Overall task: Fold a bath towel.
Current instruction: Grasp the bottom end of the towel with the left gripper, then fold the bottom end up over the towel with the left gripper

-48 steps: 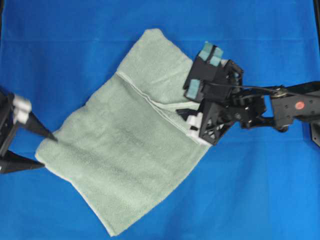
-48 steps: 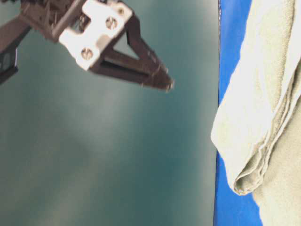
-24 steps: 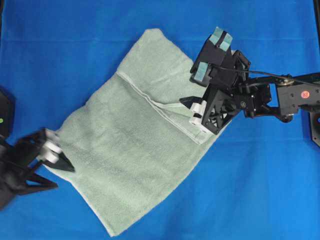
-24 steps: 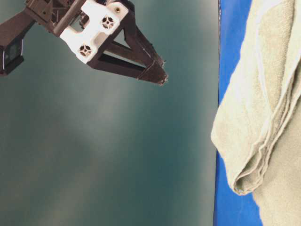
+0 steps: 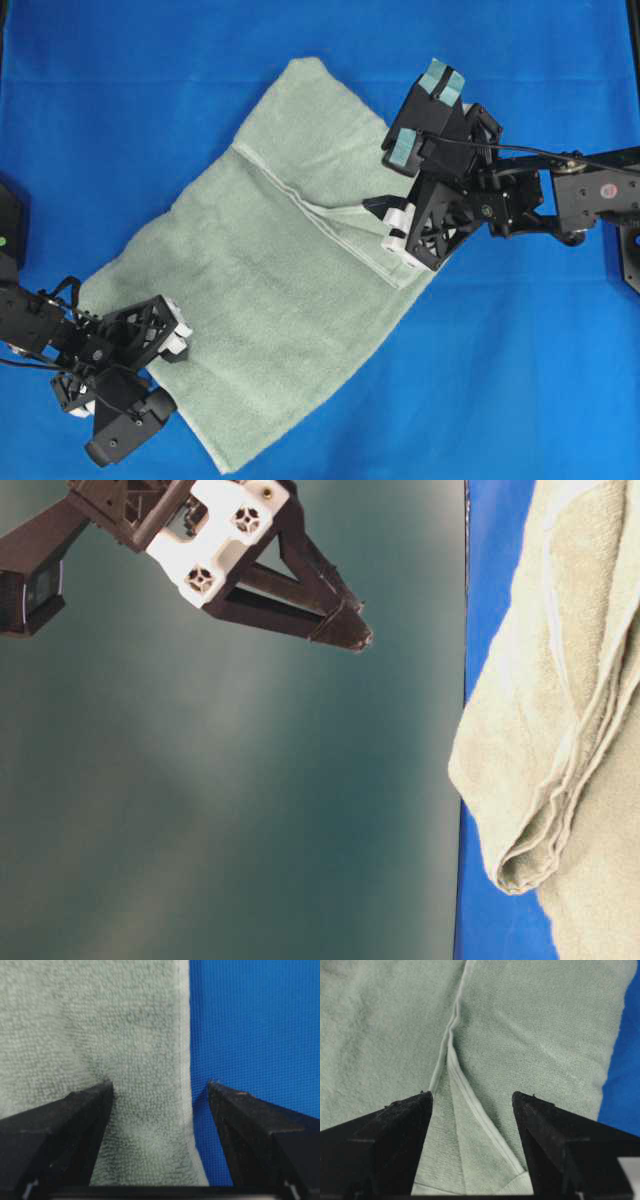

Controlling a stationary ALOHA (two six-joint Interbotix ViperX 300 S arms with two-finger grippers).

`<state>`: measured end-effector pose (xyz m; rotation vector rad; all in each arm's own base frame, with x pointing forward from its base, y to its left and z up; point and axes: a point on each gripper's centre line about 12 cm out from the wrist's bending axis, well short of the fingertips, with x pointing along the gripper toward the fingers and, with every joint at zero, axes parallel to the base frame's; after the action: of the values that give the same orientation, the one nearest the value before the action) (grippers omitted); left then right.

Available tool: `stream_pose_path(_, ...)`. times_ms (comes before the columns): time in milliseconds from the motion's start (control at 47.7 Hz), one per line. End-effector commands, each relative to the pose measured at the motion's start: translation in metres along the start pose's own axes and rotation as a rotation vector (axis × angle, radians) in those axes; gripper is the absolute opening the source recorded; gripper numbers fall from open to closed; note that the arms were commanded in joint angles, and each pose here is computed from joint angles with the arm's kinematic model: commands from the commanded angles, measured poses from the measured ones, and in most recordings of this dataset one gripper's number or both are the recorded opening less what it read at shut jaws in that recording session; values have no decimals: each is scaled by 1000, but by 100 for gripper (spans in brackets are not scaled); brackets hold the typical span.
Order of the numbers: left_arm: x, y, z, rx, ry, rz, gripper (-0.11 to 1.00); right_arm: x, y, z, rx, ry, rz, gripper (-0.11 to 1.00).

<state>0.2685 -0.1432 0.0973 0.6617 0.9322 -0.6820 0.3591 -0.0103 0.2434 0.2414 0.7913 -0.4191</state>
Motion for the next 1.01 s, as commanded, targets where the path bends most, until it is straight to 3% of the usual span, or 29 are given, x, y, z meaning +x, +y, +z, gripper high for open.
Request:
stream_pose_path(0,3,6,1,-12,2,7,74,-7,2,6,5,-36,28,65)
stream_pose_path(147,2,9,-2,-27,13,9,66,-8,5,5,-1,-41,41,65)
stream_pose_path(315,1,15,-7,-46,34,11,23,-11,5,0,-9,-37,46,65)
stream_pose_path(399,0,18,-8,-54,42,13,9,-14,3,-2,-8,-38,48,65)
stream_pose_path(671,-51,45,21,-46,27,43,9,-20,-3,-10,-6,-38,47,65)
stream_pose_path(839,-101,90,29,-25,-6,151,9,-28,-10,-17,-5,-40,46,65)
stream_pose_path(986,-127,143,17,24,-17,286,9,-38,-18,-24,1,-48,47,65)
